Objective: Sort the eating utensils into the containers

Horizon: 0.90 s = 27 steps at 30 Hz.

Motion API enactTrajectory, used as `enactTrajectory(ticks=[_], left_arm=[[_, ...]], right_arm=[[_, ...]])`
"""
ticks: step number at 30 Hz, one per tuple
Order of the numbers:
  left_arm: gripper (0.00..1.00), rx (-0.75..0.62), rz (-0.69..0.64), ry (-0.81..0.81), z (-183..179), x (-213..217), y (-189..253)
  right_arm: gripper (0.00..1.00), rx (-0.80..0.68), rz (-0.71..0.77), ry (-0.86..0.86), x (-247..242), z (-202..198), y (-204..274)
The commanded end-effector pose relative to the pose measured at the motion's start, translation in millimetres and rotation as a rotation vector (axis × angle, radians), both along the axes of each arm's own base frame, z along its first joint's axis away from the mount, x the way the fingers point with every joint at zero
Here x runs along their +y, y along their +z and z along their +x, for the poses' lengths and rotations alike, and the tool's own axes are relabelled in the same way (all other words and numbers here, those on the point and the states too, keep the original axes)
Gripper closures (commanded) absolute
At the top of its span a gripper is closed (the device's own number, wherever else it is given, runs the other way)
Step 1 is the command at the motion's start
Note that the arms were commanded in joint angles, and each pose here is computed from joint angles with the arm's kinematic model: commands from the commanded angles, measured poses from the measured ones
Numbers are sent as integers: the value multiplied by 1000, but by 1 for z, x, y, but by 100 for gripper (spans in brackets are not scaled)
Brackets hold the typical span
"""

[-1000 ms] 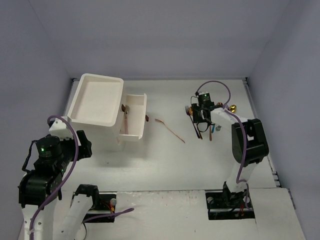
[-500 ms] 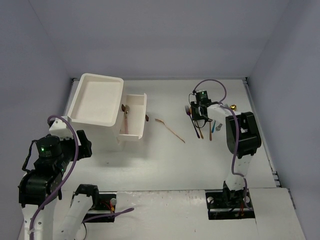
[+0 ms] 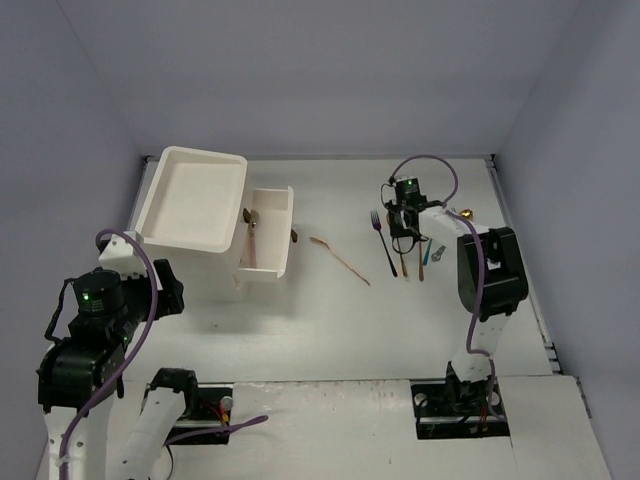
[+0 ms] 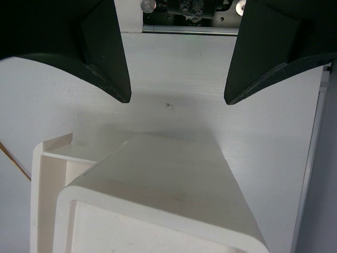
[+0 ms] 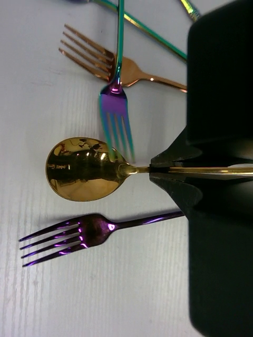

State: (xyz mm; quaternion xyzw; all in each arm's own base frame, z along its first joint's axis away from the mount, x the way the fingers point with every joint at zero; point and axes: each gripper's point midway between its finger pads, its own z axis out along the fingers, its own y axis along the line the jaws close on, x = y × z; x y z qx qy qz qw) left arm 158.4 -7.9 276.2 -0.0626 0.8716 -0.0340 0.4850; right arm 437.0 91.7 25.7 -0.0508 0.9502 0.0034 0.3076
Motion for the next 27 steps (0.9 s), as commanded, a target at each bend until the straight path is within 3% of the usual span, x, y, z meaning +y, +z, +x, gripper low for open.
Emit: enactTrajectory(ticks=[1,6,13,20,27], left_arm=[[31,-34,-12,-1,10,-2,14],[31,-37,-11,2,9,-2,14],[31,-41,-11,7,8,-1,15],[31,-41,-11,9,8,-1,15],[31,-45,-11,10,8,0,15]], right_arm=[[100,-261,136,23,24,10,126],[100,-387,389,17,82,-6,211],[100,-437,680,62,198,-32,266],[100,-445,817,45,290,-40,273],[100,-423,880,-25,333,-25,250]])
